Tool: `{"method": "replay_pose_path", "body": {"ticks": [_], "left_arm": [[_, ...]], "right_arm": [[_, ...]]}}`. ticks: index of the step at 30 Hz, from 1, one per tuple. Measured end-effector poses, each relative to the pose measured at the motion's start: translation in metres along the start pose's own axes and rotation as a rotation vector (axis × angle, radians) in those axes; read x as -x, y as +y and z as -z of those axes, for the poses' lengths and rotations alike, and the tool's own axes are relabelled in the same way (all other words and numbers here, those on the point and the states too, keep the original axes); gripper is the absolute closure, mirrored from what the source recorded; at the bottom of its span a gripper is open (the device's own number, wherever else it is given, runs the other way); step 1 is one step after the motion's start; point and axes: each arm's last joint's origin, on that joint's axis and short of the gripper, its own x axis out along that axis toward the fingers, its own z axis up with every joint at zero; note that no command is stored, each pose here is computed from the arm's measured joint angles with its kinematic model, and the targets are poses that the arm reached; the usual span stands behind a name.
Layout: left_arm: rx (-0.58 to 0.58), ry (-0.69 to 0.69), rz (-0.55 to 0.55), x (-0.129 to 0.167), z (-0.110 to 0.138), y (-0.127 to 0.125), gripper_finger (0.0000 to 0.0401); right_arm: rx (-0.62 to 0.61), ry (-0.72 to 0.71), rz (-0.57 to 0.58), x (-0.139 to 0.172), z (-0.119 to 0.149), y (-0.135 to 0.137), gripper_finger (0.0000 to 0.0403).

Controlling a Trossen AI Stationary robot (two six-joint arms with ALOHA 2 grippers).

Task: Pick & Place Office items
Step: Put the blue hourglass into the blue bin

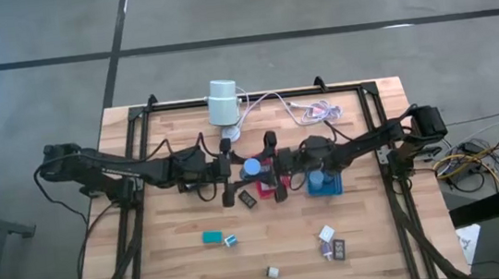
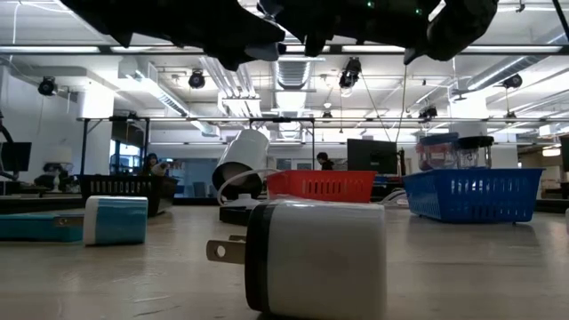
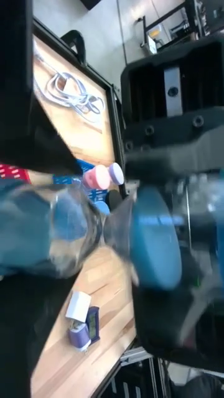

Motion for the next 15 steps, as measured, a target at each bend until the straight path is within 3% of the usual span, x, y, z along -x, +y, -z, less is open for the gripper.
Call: {"method": "replay_pose_path", "body": {"ticks": [4,15], "left_arm": [[-0.021,-0.001,-0.001,0.0007,-0.0005,0.0001,0.0249],[-0.035,0.001,0.004,0.0008,-0.0003,0.0002,0.0250]], "right_arm": [[0.002,0.000,0.007,0.0000,-0.0001,-0.0006,0.0239],[-0.001,0.012,0.013,0.0000,0.0006,-0.0002,0.0221]]}}
